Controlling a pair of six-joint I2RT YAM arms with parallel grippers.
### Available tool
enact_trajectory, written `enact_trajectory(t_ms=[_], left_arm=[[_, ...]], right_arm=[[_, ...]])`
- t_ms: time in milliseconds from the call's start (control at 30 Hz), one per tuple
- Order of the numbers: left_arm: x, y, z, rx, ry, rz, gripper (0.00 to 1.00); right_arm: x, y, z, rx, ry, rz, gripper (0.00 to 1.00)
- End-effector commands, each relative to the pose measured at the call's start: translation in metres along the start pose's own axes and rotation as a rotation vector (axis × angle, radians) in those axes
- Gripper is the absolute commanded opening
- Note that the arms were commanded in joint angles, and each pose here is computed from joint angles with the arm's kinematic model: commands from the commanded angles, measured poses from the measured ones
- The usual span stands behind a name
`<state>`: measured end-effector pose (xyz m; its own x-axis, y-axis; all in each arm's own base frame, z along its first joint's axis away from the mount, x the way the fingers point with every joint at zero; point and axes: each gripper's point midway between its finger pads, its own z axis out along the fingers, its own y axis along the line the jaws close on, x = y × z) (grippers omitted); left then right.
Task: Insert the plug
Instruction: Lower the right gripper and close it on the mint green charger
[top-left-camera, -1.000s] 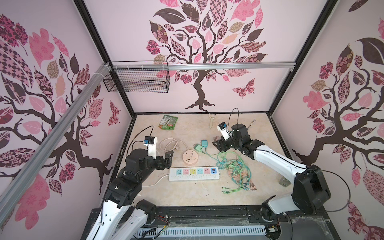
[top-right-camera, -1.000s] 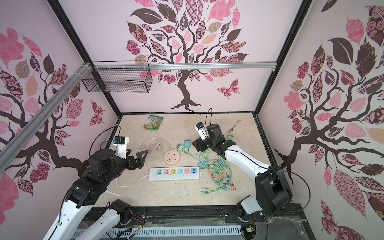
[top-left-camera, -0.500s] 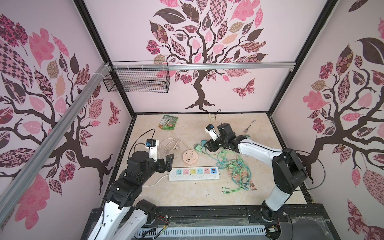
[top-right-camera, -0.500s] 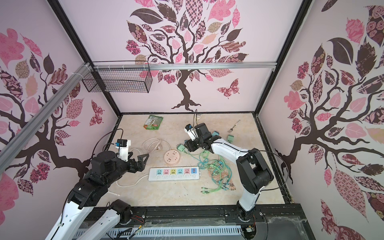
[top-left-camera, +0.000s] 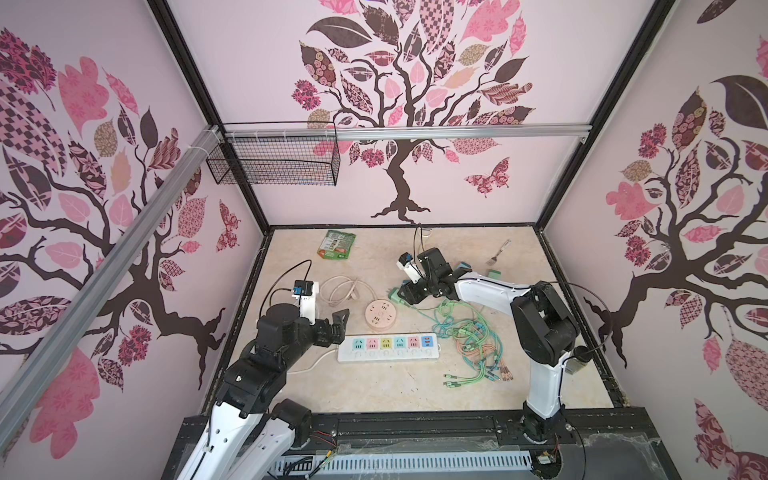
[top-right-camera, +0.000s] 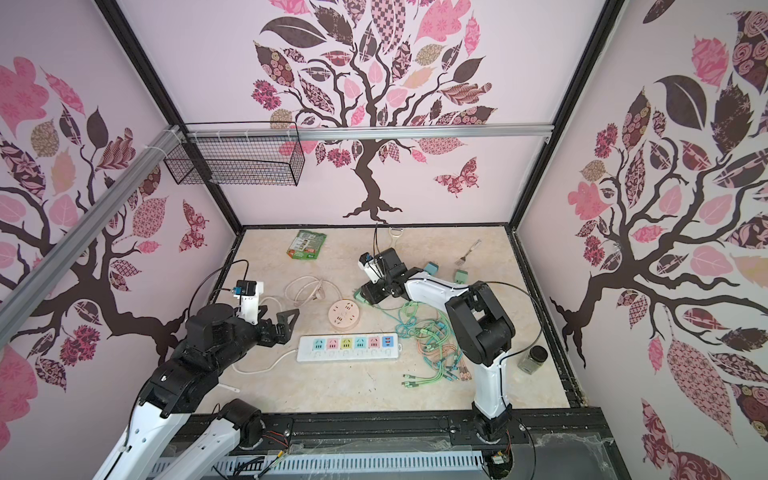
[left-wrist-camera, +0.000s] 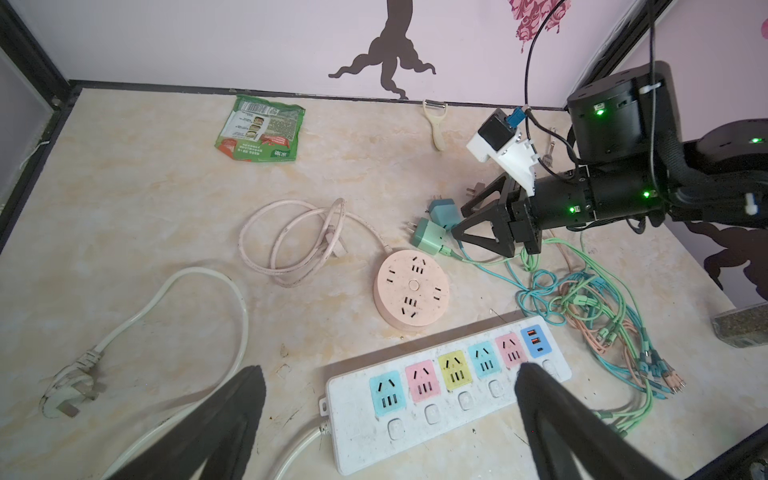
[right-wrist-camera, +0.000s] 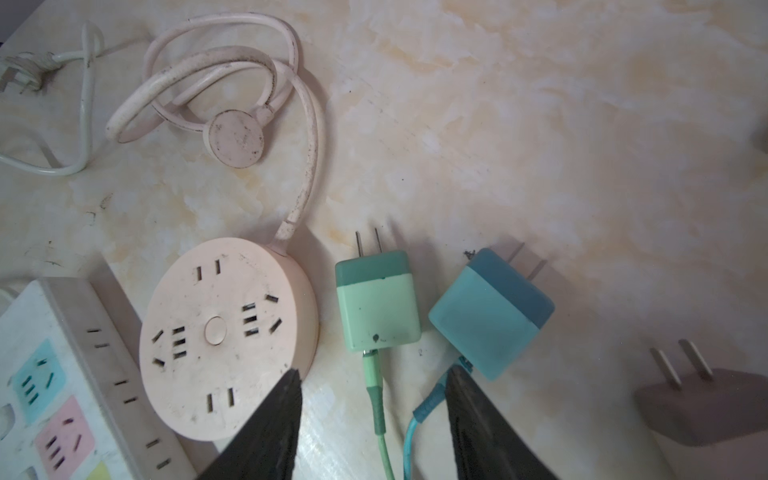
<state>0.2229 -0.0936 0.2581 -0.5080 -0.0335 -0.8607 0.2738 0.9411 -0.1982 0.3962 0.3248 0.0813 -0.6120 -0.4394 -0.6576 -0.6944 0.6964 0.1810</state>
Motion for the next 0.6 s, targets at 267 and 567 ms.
enact_trajectory(t_ms=[267, 567], left_arm=[[0.001, -0.003, 0.003, 0.018, -0.015, -0.008, 0.98], [0.0, -0.002, 0.004, 0.015, -0.015, -0.007, 0.98]], right_arm=[[0.018, -0.005, 0.033, 0.014, 0.072, 0.001, 0.59], [0.022, -0.006, 0.043, 0.012, 0.087, -0.011, 0.6]])
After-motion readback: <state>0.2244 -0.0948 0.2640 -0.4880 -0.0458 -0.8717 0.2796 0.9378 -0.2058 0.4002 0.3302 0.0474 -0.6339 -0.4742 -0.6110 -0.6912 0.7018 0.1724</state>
